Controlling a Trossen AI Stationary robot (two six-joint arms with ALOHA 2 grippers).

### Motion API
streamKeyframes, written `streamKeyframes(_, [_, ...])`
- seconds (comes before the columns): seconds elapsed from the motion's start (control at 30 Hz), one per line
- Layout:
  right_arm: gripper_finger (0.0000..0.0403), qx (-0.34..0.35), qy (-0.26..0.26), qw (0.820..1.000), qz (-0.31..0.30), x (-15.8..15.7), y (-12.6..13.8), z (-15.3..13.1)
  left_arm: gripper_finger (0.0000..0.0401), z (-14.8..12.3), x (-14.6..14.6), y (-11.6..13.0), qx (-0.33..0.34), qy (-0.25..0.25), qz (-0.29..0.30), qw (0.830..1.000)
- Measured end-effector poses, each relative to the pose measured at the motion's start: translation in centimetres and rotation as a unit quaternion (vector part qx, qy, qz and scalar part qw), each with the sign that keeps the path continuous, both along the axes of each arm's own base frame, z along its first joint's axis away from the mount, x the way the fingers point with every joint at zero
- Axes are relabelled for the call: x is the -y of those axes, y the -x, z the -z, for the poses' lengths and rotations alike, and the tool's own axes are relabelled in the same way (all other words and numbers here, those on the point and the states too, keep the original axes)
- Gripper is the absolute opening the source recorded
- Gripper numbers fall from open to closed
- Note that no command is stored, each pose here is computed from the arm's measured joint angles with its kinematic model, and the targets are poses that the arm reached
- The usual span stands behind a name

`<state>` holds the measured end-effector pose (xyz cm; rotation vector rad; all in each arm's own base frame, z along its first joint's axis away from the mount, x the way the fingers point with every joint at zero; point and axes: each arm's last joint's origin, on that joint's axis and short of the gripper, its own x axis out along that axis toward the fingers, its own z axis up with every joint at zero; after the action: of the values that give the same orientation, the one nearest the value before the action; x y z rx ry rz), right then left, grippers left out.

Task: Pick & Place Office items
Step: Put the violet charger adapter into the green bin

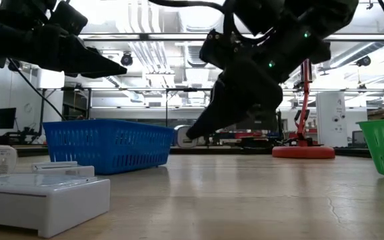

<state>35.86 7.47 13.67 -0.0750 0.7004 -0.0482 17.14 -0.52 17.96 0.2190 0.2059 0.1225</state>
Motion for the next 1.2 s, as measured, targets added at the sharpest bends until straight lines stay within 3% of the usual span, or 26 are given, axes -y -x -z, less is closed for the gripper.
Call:
streamKeyframes(0.2, [0.0137, -0.034, 0.03, 0.999, 0.02, -0.3, 0.6, -0.6, 0.0326, 0.0, 0.0, 0.0, 0.0, 0.002, 0.0, 1.0])
streamKeyframes(0.77, [0.0137, -0.063, 0.036, 0.996, 0.05, -2.1, 3.2, -3.1, 0.0326, 0.0, 0.0, 0.0, -0.002, 0.002, 0.001, 1.0])
streamKeyframes(1.2, [0.0137, -0.14, 0.044, 0.985, 0.092, -3.9, 6.1, -6.7, 0.0326, 0.1, 0.0, 0.0, -0.003, 0.002, 0.002, 1.0])
